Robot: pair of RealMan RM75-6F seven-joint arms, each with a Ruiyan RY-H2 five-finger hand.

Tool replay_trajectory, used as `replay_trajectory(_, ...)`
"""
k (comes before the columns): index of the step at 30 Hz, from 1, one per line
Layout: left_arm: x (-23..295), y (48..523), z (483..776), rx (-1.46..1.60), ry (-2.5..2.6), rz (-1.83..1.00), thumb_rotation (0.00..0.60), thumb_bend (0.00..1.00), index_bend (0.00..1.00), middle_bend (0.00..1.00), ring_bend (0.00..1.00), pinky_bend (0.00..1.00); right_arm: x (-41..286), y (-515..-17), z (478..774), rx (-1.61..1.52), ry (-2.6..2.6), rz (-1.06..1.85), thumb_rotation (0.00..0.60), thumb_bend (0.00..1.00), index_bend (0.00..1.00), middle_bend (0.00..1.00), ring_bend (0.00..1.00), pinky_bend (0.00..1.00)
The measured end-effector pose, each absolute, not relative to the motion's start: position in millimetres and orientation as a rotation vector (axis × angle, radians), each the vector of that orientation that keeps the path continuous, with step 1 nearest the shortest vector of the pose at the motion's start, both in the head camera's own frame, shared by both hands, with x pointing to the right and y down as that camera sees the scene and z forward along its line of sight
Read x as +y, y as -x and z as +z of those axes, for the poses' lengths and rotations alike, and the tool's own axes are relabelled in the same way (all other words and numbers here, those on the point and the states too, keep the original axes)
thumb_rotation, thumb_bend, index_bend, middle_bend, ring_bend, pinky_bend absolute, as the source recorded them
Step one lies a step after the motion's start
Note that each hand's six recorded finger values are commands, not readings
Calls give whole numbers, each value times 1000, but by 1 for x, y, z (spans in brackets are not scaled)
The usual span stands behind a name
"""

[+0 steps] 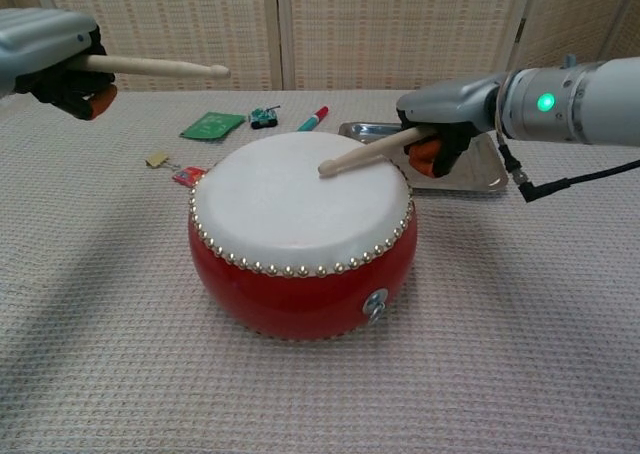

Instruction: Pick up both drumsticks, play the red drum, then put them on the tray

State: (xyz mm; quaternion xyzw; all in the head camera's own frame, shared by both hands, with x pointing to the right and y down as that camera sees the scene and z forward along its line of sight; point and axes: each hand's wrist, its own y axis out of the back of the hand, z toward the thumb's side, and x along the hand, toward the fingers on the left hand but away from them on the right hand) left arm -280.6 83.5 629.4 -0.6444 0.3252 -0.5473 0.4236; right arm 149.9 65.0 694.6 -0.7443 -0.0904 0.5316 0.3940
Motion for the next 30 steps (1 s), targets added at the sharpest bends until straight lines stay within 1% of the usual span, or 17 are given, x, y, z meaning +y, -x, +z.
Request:
replay_trajectory(2, 83, 284, 629, 827, 1618, -1374, 600, 622, 1000, 1000, 982, 1000, 65, -150, 695, -246, 1895, 1353, 600, 866, 1000, 1000, 1000, 1000)
replay_trajectory(7, 85, 293, 632, 845, 1629, -1386, 600, 622, 1000, 1000, 982, 1000, 49, -153, 677, -402, 1971, 1329, 600, 866, 1000, 1000, 1000, 1000)
replay_trajectory(10, 86, 298, 633, 847, 1633, -1394, 600, 622, 1000, 1000, 982, 1000, 34, -167, 668, -517, 2014, 1340, 600, 866, 1000, 1000, 1000, 1000)
replay_trajectory(12, 87, 300, 634, 851, 1635, -1398, 600, 623, 1000, 1000, 982, 1000, 25, -179, 669, -563, 2018, 1368, 600, 852, 1000, 1000, 1000, 1000)
replay_trajectory(17, 90, 305, 635, 849, 1638, -1406, 600, 622, 1000, 1000, 982, 1000, 7, -205, 687, -601, 1977, 1459, 600, 748, 1000, 1000, 1000, 1000)
replay_trajectory(24, 95, 310, 635, 836, 1640, -1414, 600, 623, 1000, 1000, 982, 1000, -13, -228, 727, -645, 1933, 1582, 600, 642, 1000, 1000, 999, 1000)
replay_trajectory(26, 95, 312, 635, 837, 1639, -1419, 600, 623, 1000, 1000, 982, 1000, -17, -231, 737, -655, 1923, 1606, 600, 612, 1000, 997, 973, 1000)
replay_trajectory(28, 94, 314, 635, 841, 1642, -1425, 600, 622, 1000, 1000, 982, 1000, -21, -232, 747, -664, 1915, 1631, 600, 596, 1000, 979, 918, 992)
replay_trajectory(30, 95, 316, 635, 841, 1644, -1431, 600, 622, 1000, 1000, 982, 1000, -24, -231, 757, -671, 1911, 1651, 600, 570, 983, 937, 845, 958)
